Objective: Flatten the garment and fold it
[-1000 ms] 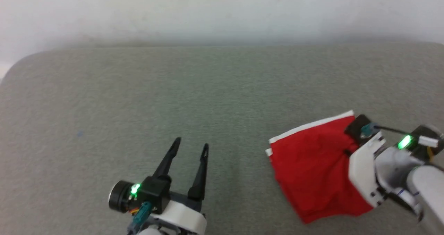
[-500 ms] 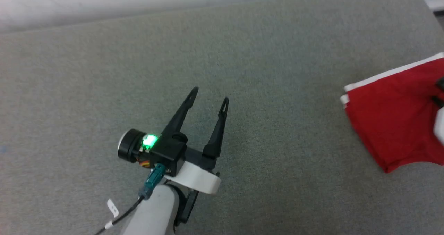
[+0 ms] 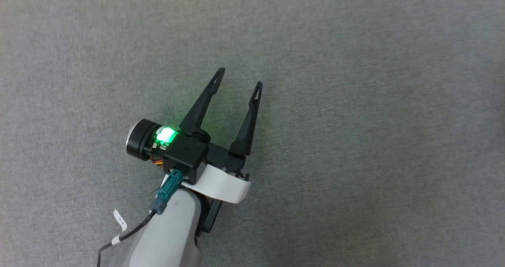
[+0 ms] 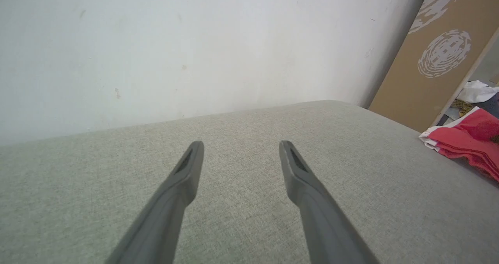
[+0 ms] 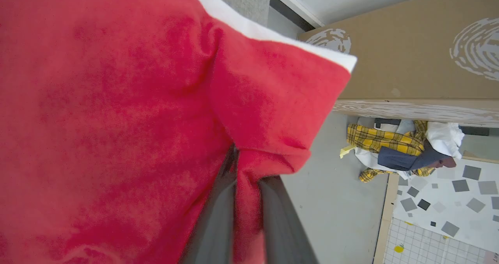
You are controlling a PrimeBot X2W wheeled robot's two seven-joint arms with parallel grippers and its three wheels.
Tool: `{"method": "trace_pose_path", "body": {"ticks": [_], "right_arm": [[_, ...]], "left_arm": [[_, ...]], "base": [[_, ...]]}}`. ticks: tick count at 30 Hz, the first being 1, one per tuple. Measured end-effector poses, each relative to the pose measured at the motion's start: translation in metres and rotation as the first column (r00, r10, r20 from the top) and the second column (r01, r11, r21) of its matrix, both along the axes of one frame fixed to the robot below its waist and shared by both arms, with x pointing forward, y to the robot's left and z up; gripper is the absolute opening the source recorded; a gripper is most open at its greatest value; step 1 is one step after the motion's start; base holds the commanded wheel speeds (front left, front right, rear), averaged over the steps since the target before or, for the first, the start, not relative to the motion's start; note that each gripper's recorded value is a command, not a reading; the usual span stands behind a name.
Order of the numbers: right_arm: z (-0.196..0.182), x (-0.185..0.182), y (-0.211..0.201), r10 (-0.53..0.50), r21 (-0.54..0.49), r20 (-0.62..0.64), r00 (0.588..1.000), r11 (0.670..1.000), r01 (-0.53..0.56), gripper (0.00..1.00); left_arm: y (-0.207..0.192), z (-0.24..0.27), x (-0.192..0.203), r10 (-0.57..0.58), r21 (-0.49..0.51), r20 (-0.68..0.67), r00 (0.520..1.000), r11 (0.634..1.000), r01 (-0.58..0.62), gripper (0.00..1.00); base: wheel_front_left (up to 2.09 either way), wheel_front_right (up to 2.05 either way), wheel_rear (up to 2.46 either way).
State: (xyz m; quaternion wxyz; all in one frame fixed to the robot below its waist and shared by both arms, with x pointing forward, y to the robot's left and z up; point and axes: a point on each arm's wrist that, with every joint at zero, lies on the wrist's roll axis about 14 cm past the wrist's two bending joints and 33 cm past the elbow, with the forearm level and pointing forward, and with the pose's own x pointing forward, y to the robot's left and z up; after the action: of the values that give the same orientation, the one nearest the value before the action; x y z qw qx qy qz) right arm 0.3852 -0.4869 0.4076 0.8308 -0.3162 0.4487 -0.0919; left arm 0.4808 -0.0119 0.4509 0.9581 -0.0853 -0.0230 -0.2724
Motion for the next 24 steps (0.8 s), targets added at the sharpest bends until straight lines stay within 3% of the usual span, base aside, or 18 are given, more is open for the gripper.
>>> {"method": "trace_pose_path", "body": {"ticks": [10, 12, 19, 24], "right_arm": [[-0.017, 0.024, 0.000, 0.033, -0.021, 0.043, 0.999, 0.999, -0.032, 0.00], [-0.013, 0.024, -0.001, 0.045, -0.033, 0.052, 0.998, 0.999, -0.043, 1.00], [0.024, 0.036, 0.003, 0.081, -0.049, 0.185, 0.979, 0.996, -0.073, 1.00], [0.071, 0.058, 0.031, 0.113, 0.005, 0.412, 0.904, 0.992, -0.126, 1.00]], "left_arm": [[0.014, -0.017, 0.002, 0.036, 0.023, -0.038, 0.999, 0.999, -0.035, 1.00], [0.015, -0.014, 0.002, 0.038, 0.026, -0.032, 0.999, 0.999, -0.037, 1.00], [0.024, 0.006, -0.008, 0.070, 0.020, -0.011, 0.997, 0.997, -0.070, 1.00], [0.040, 0.023, -0.025, 0.113, 0.031, 0.005, 0.994, 0.993, -0.113, 1.00]], "base": [[0.00, 0.00, 0.00], [0.00, 0.00, 0.00], [0.00, 0.00, 0.00], [0.00, 0.00, 0.00]]}}
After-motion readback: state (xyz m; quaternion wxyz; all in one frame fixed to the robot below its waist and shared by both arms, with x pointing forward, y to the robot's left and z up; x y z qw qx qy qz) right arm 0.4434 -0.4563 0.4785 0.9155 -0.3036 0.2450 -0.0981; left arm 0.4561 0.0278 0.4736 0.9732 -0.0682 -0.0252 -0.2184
